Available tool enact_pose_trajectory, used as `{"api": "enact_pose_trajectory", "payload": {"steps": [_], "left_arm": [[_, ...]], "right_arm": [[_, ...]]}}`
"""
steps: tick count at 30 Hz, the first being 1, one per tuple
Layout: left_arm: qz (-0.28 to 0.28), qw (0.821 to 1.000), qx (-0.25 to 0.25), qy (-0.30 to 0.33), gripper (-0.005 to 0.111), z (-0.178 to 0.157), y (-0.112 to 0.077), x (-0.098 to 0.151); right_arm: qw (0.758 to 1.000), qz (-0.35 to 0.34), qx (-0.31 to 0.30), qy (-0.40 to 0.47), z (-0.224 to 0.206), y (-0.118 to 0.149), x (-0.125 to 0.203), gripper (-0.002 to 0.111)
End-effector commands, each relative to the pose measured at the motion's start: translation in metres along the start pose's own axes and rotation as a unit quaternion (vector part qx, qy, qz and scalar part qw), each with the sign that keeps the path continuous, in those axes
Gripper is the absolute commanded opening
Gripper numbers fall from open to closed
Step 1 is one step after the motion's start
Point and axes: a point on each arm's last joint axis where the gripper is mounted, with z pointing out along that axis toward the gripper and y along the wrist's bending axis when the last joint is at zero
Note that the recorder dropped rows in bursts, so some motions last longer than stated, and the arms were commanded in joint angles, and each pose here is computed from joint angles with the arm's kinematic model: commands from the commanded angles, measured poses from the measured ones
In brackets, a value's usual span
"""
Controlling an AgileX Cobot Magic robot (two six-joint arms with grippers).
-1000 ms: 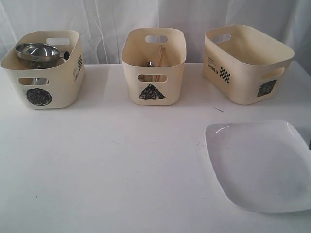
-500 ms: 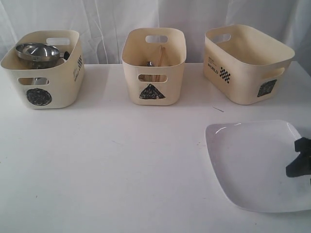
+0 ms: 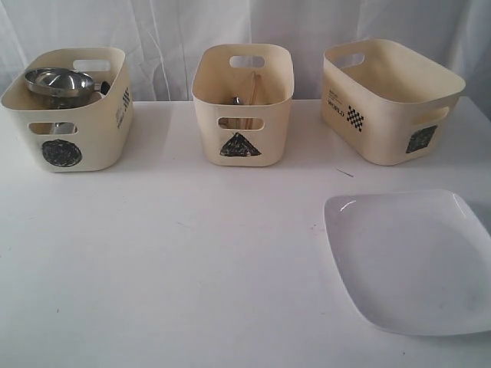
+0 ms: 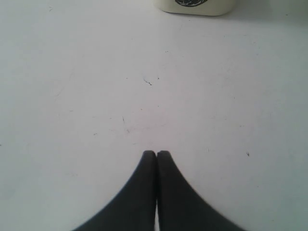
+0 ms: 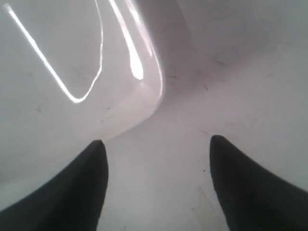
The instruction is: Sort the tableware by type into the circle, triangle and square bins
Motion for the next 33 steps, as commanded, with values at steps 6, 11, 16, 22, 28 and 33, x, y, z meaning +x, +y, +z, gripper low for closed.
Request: {"api": "enact_pose_trajectory", "payload": {"steps": [6, 11, 16, 22, 28, 33], "left_arm": [[-0.003, 1.000, 0.005, 0.019, 0.000, 0.000, -0.001, 0.005], [-0.003, 1.000, 0.005, 0.019, 0.000, 0.000, -0.001, 0.005], [-0.003, 1.000, 0.005, 0.019, 0.000, 0.000, -0.001, 0.005], [-0.003, 1.000, 0.005, 0.019, 0.000, 0.000, -0.001, 0.005], [-0.003, 1.000, 0.005, 0.019, 0.000, 0.000, -0.001, 0.005], [-0.003, 1.000, 0.005, 0.019, 0.000, 0.000, -0.001, 0.005]], "right_arm": [[0.999, -0.032, -0.036, 0.021, 0.036, 0.001, -0.021, 0.058], [0.993, -0.079, -0.084, 0.035, 0.057, 0.007, -0.028, 0.056], [0.984, -0.112, -0.135, 0.008, 0.066, 0.015, -0.036, 0.042], [0.988, -0.103, -0.101, -0.054, 0.070, 0.009, -0.048, 0.015], [0.984, -0.113, -0.102, -0.087, 0.069, 0.011, -0.054, 0.000], [0.970, -0.144, -0.160, -0.113, 0.066, 0.022, -0.056, 0.000]]}}
